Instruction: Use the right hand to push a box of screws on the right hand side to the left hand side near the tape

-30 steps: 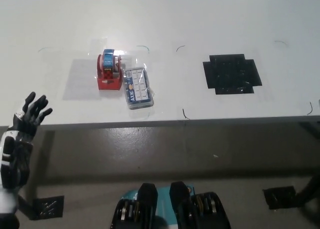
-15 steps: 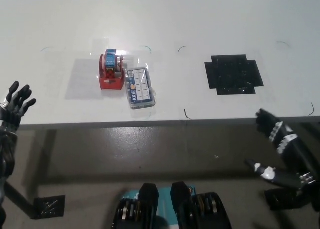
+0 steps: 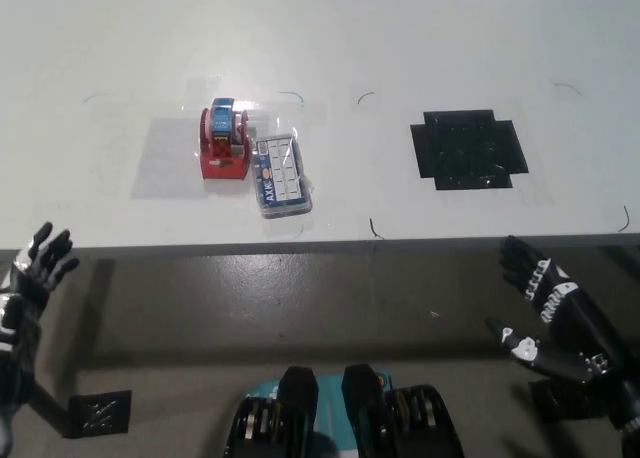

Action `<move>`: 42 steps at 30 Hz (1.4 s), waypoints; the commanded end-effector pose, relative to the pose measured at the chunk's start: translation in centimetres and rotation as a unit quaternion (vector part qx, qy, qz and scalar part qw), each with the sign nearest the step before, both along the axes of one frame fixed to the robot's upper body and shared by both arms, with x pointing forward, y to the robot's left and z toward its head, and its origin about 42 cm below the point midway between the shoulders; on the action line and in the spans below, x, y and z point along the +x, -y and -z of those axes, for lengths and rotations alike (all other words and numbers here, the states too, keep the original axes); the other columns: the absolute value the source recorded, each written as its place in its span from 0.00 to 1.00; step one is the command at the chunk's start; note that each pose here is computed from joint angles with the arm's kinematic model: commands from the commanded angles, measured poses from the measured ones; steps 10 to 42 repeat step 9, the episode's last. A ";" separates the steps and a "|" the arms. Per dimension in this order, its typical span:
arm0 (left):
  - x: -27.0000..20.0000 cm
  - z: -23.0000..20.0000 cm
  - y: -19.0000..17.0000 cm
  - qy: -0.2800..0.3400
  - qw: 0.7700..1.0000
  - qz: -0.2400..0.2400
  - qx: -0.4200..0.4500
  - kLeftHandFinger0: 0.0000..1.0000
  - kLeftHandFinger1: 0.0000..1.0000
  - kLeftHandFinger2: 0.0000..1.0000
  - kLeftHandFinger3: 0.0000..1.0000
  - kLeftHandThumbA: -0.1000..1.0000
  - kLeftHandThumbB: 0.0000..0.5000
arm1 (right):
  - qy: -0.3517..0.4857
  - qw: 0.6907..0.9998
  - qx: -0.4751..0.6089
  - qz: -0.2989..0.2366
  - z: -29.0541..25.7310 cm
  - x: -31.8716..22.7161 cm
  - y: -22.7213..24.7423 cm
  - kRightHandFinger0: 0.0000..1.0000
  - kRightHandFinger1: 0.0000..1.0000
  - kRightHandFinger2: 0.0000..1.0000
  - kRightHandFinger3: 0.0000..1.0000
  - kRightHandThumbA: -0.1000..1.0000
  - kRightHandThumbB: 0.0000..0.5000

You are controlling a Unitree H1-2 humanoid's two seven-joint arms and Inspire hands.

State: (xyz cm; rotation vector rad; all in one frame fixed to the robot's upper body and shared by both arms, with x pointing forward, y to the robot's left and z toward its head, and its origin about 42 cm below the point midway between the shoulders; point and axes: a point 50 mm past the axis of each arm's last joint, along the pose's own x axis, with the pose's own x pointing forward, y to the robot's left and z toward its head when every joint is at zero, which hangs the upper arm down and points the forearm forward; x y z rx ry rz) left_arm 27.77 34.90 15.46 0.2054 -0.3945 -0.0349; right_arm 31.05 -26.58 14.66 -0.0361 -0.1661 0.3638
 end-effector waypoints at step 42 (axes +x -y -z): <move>0.0 1.8 0.4 -0.019 0.999 0.019 0.019 1.00 1.00 1.00 1.00 0.97 0.35 | 0.037 0.999 0.017 0.002 -1.5 0.3 1.0 1.00 1.00 1.00 1.00 0.71 0.07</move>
